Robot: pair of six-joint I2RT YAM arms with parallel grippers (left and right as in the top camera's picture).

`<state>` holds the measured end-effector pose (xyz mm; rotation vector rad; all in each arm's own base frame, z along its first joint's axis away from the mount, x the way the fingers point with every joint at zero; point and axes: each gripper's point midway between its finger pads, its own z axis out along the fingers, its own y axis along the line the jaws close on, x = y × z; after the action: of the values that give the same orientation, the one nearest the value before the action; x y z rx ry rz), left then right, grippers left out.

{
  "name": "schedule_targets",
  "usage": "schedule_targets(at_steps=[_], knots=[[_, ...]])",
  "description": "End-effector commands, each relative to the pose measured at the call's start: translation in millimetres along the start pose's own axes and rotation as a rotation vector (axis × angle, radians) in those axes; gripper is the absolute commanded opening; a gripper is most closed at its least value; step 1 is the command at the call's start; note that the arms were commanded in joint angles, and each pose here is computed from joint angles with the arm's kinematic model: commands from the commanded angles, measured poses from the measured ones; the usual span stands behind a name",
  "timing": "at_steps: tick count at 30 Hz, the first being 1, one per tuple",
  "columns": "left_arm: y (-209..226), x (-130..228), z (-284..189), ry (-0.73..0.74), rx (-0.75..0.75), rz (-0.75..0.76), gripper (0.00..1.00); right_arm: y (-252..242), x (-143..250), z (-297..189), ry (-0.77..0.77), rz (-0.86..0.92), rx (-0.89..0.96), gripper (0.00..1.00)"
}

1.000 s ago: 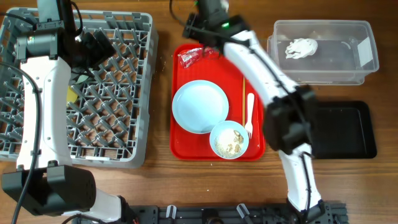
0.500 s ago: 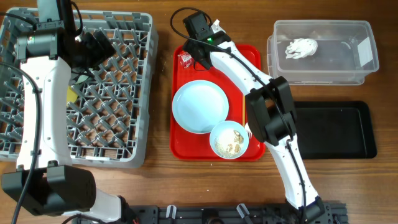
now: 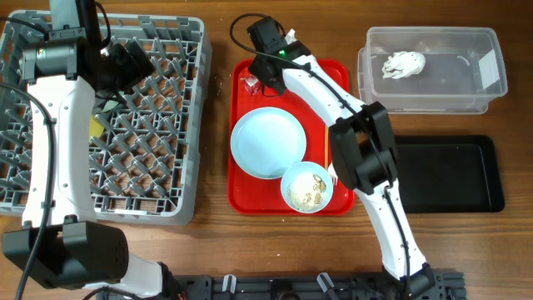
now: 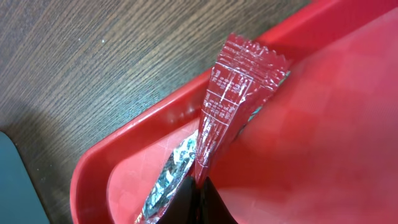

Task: Sort waste into correct bins and load items into the dishwasher rack
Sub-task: 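Drop the red wrapper into the clear bin with the right gripper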

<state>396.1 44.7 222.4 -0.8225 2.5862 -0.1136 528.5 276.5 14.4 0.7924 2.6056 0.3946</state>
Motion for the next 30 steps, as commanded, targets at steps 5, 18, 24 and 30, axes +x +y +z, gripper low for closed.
schedule_targets(at_steps=[5, 18, 24, 30], knots=[[0.8, 0.6, 2.3, 0.008, 0.000, -0.017, 1.00, 23.5, -117.8, -162.5, -0.220, 0.021, -0.208, 0.04], [0.8, 0.6, 2.3, 0.008, 0.000, -0.017, 1.00, -208.8, -239.4, -220.3, -0.177, 0.327, 0.055, 0.24], [0.8, 0.6, 2.3, 0.008, 0.000, -0.017, 1.00, -217.0, -243.0, -221.3, -0.149, 0.289, 0.027, 1.00], [0.8, 0.6, 2.3, 0.008, 0.000, -0.017, 1.00, -179.0, -228.5, -273.3, -0.131, 0.106, -0.142, 1.00]])
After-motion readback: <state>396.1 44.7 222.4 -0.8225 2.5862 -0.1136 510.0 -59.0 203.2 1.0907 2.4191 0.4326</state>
